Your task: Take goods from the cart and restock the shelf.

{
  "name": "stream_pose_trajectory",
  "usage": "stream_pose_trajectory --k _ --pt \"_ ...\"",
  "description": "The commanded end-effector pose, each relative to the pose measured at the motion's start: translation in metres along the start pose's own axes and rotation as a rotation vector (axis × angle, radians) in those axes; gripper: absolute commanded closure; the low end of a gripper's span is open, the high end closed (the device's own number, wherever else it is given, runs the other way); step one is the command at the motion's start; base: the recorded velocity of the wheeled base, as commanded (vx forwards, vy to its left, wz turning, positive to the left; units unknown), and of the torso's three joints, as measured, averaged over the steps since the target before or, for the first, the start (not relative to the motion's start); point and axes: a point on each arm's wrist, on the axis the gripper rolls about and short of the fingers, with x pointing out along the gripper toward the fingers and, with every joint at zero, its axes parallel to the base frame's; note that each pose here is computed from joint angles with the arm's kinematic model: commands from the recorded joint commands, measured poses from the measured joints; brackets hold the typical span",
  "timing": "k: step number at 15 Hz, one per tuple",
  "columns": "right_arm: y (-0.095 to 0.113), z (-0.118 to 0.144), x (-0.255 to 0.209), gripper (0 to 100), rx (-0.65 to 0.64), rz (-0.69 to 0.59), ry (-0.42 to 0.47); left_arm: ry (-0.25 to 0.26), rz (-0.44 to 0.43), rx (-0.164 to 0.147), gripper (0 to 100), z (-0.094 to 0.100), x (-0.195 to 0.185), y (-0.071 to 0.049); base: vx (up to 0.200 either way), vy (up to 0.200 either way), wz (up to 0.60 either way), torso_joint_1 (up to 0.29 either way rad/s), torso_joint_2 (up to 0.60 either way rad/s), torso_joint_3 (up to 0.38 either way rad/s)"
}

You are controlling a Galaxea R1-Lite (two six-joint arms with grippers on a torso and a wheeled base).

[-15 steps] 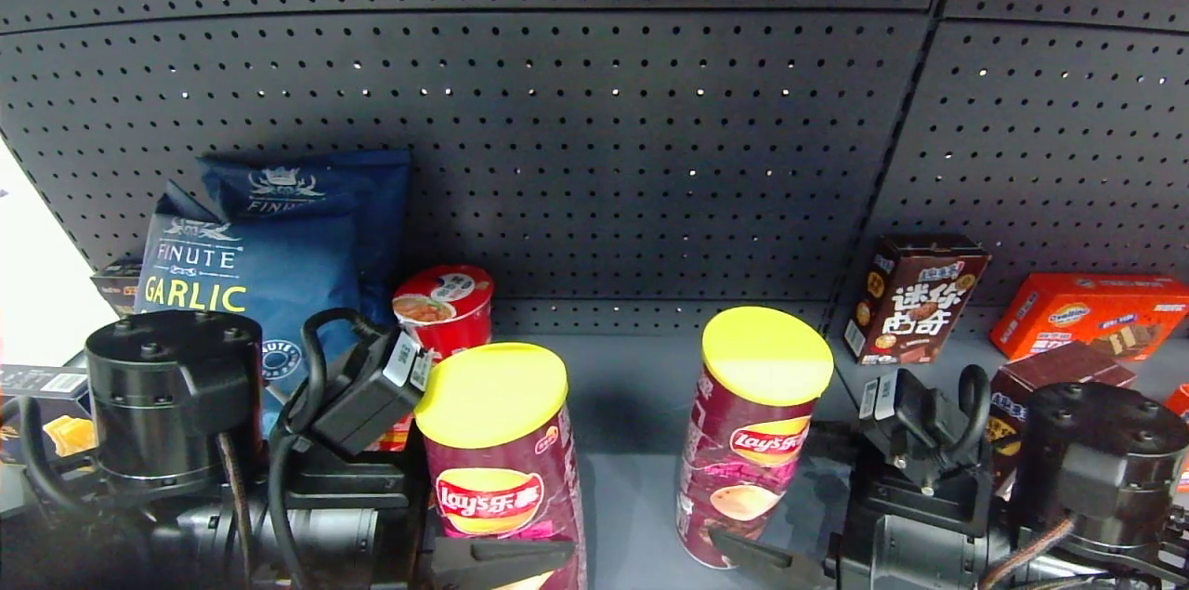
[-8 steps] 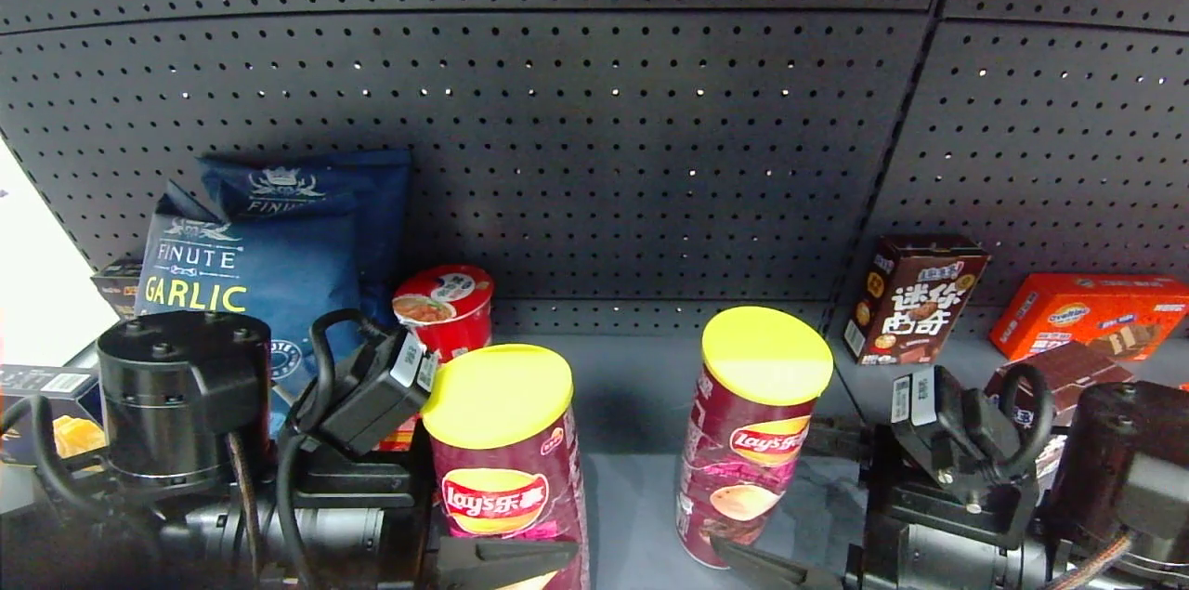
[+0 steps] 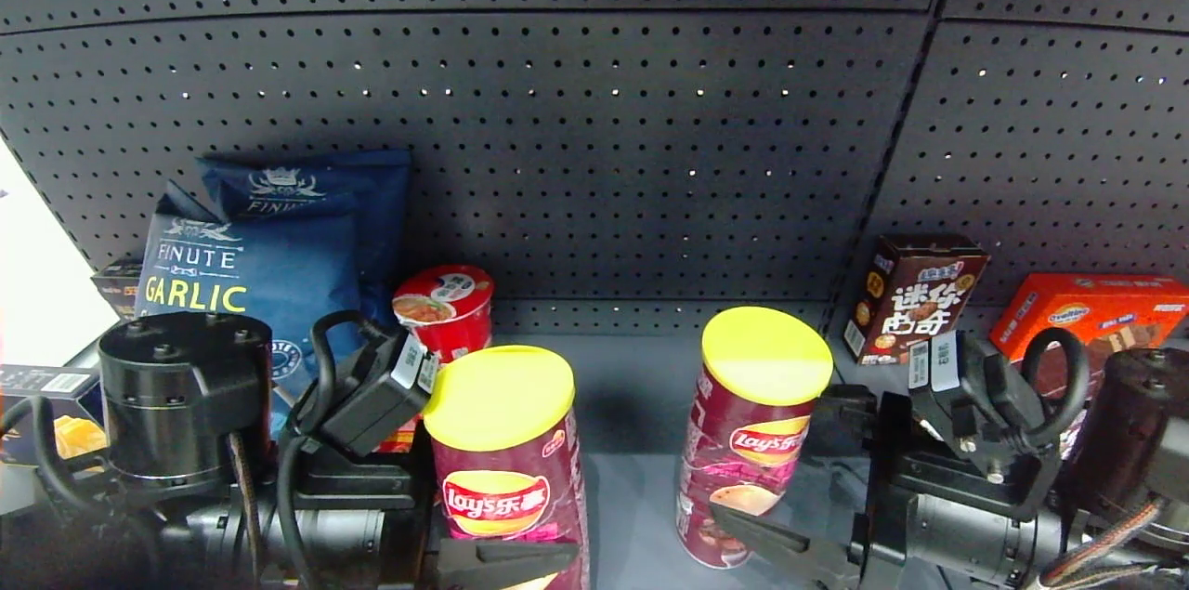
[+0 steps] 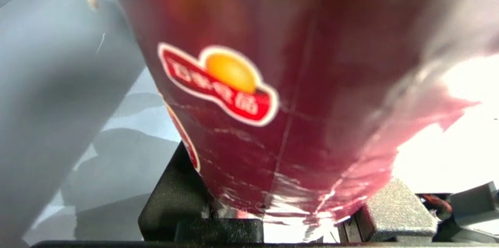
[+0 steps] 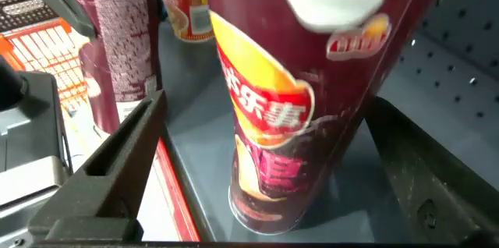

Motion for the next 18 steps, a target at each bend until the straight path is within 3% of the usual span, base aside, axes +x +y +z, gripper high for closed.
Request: stream_pose_trajectory --k 1,5,11,14,16,18 --pt "0.0 0.01 -0.005 0 -0.011 -0.005 -0.027 0.003 -0.001 -0.003 100 -0.001 0.001 0.0 0.0 0.0 0.0 0.0 0.0 0.0" --pt "0.001 0.046 -0.023 0 -0.032 -0.003 -0.027 0.008 -0.006 -0.006 100 -0.002 0.003 0.001 0.0 0.0 0.0 0.0 0.0 0.0" --pt "0.007 0.074 -0.055 0 -0.057 -0.02 -0.09 0.01 -0.006 -0.007 100 -0.002 0.002 0.0 0.0 0.0 0.0 0.0 0.0 0.0" --pt "0.01 0.099 -0.085 0 -0.061 -0.137 -0.109 0.01 -0.006 -0.007 100 -0.002 0.002 0.001 0.0 0.0 0.0 0.0 0.0 0.0" --pt "0.012 0.102 -0.103 0 -0.046 -0.261 -0.054 0.009 -0.006 -0.006 100 -0.002 0.003 0.001 0.0 0.0 0.0 0.0 0.0 0.0" --pt "0.015 0.101 -0.113 0 -0.032 -0.304 -0.037 0.01 -0.006 -0.007 100 -0.002 0.003 0.001 0.0 0.0 0.0 0.0 0.0 0.0"
